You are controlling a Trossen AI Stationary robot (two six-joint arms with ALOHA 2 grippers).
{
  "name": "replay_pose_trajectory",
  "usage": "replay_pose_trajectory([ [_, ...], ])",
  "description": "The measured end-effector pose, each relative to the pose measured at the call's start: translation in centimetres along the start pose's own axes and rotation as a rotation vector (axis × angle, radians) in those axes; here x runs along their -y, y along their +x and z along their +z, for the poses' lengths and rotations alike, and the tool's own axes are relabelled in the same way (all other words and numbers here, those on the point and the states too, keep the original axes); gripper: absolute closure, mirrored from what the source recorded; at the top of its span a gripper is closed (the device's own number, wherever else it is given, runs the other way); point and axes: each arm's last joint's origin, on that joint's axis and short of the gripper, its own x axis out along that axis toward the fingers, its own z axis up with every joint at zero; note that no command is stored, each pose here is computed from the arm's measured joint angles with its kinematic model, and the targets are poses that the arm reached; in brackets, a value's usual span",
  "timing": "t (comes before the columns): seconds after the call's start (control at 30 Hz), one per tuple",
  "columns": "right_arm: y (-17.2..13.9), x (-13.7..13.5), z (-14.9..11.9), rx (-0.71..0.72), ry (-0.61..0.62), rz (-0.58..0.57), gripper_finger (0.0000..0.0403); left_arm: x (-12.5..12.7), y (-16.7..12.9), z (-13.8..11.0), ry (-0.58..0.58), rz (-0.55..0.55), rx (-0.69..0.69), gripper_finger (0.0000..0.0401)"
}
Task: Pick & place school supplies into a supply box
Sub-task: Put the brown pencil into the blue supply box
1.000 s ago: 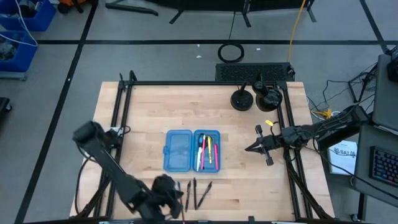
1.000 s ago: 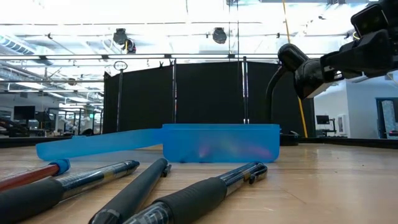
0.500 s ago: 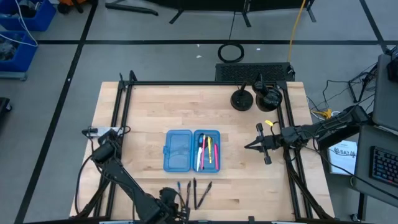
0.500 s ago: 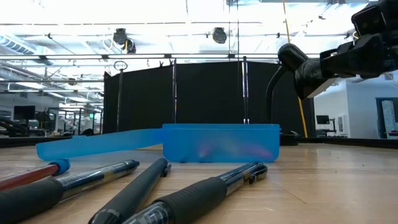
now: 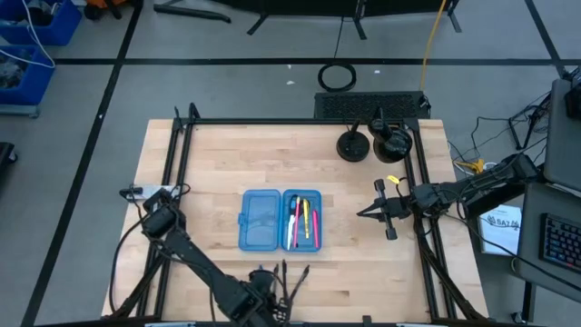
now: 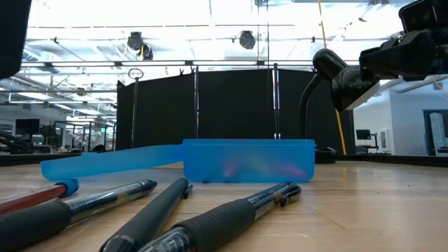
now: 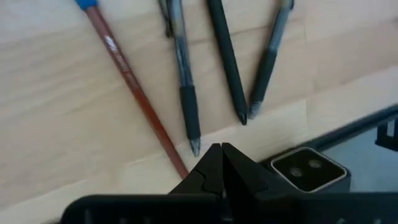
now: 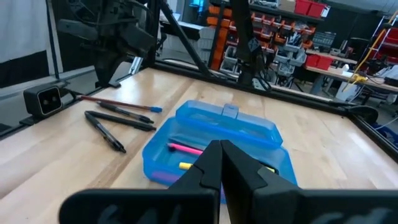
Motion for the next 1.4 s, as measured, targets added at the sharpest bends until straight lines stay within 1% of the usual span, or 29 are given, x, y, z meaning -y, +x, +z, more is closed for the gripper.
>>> replay_pose_trajectory([
  [0.07,0.0,0.0,0.0,0.0,0.002,0.0,0.0403,0.0,0.2,0.0,0.015,0.008,-0.007,0.0384],
  [0.13,0.0,0.0,0.0,-0.001,0.002,0.0,0.0403,-0.1,0.2,0.0,0.023,0.013,-0.005,0.0369],
  [0.23,0.0,0.0,0.0,-0.001,0.011,0.001,0.0403,-0.1,0.1,0.0,0.002,0.019,-0.009,0.0334],
  [0.37,0.0,0.0,-0.1,-0.008,0.02,0.002,0.0403,-0.2,0.2,0.0,-0.002,0.031,-0.006,0.0277],
  [0.47,0.0,0.0,-0.1,-0.008,0.02,0.002,0.0403,-0.7,0.2,0.2,-0.037,0.081,0.013,0.0241],
  [0.57,0.0,0.0,-0.1,-0.008,0.026,0.002,0.0403,-1.1,0.3,0.5,-0.073,0.144,0.012,0.0223],
  [0.7,0.0,0.0,-0.1,-0.008,0.027,0.002,0.0403,-1.3,0.2,0.6,-0.094,0.174,0.005,0.0222],
  [0.83,0.0,0.0,-0.1,-0.008,0.028,0.002,0.0403,-1.1,0.3,1.0,-0.104,0.175,0.0,0.0234],
  [1.07,0.0,0.0,-0.1,-0.008,0.028,0.002,0.0403,-0.4,0.6,2.4,-0.057,0.176,0.001,0.0251],
  [1.17,0.0,0.0,-0.1,-0.008,0.028,0.002,0.0403,-0.2,0.8,2.9,-0.057,0.181,-0.005,0.0253],
  [1.4,0.0,0.0,-0.1,-0.011,0.036,0.002,0.0403,-0.3,1.0,2.6,-0.078,0.191,-0.02,0.0254],
])
